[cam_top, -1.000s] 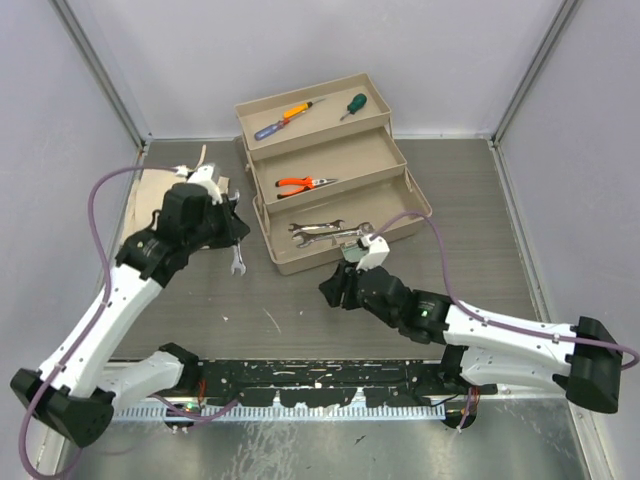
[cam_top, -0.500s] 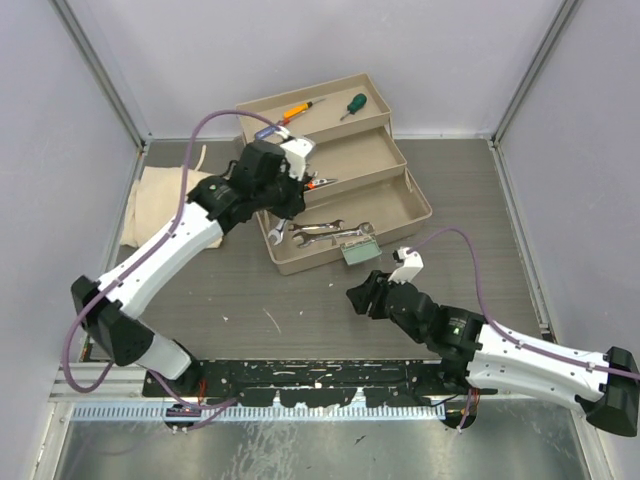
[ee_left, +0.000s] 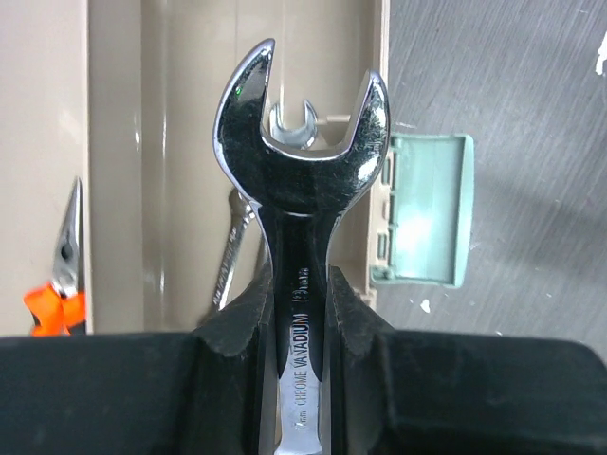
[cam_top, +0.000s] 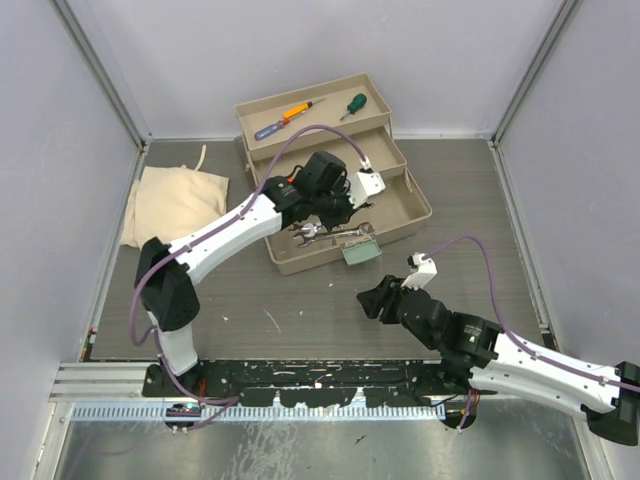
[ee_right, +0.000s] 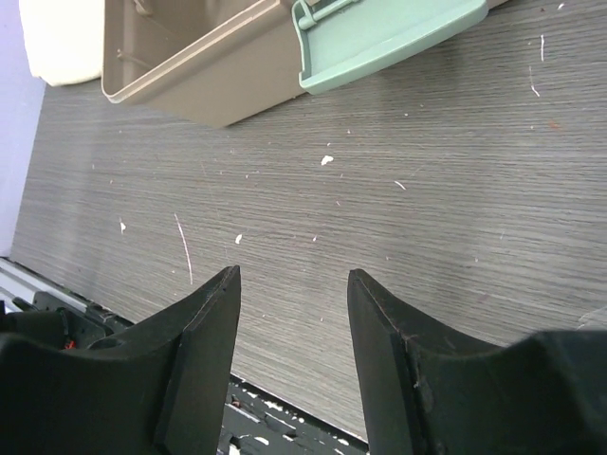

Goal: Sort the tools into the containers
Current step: Pick up the wrench from the center of the board, then place the wrench in the storage box.

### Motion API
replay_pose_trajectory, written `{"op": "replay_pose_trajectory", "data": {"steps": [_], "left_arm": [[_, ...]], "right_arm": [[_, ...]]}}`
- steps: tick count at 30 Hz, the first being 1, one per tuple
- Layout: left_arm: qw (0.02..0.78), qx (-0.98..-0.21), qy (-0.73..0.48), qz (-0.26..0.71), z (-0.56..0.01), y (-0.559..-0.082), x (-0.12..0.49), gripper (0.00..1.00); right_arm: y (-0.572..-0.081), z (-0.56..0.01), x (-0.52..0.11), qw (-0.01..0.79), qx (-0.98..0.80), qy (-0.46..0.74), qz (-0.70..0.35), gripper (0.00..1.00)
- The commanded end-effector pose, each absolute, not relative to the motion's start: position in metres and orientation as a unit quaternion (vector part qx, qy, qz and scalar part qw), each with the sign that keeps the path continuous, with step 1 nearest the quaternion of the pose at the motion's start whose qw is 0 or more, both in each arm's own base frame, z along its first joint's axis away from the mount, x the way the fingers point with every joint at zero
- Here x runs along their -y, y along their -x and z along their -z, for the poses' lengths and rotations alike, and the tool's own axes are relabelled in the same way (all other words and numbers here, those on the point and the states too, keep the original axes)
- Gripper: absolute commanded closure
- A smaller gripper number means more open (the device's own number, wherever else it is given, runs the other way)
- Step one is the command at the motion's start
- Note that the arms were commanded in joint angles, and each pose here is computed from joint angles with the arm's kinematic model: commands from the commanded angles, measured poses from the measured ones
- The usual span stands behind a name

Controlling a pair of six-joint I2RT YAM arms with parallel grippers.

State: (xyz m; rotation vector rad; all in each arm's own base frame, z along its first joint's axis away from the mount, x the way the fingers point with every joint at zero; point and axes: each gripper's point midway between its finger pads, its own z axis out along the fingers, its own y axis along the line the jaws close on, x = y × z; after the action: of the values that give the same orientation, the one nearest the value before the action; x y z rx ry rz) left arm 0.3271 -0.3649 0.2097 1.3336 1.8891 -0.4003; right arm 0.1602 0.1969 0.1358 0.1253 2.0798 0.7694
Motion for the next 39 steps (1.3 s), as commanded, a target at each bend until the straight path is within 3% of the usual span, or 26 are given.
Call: {"op": "replay_pose_trajectory", "data": {"steps": [1, 18, 39], "left_arm": [[0.425, -0.671, -0.587, 0.159, -0.244, -0.344, 0.389, 1.00], [0.341, -0.685, -0.637, 0.097, -0.149, -0.390, 0.395, 0.98], [0.301, -0.734, -0.602, 0.093, -0.090, -0.416, 0.384, 0.90]], "right_arm": [[-0.161, -0.143, -0.186, 0.452, -0.830, -0.081, -0.316, 0.46], [-0.156, -0.140, -0.174, 0.444, -0.834, -0.100, -0.313, 0.46], [-0.156, -0.133, -0.181, 0.428, -0.844, -0.101, -0.307, 0.46]]}}
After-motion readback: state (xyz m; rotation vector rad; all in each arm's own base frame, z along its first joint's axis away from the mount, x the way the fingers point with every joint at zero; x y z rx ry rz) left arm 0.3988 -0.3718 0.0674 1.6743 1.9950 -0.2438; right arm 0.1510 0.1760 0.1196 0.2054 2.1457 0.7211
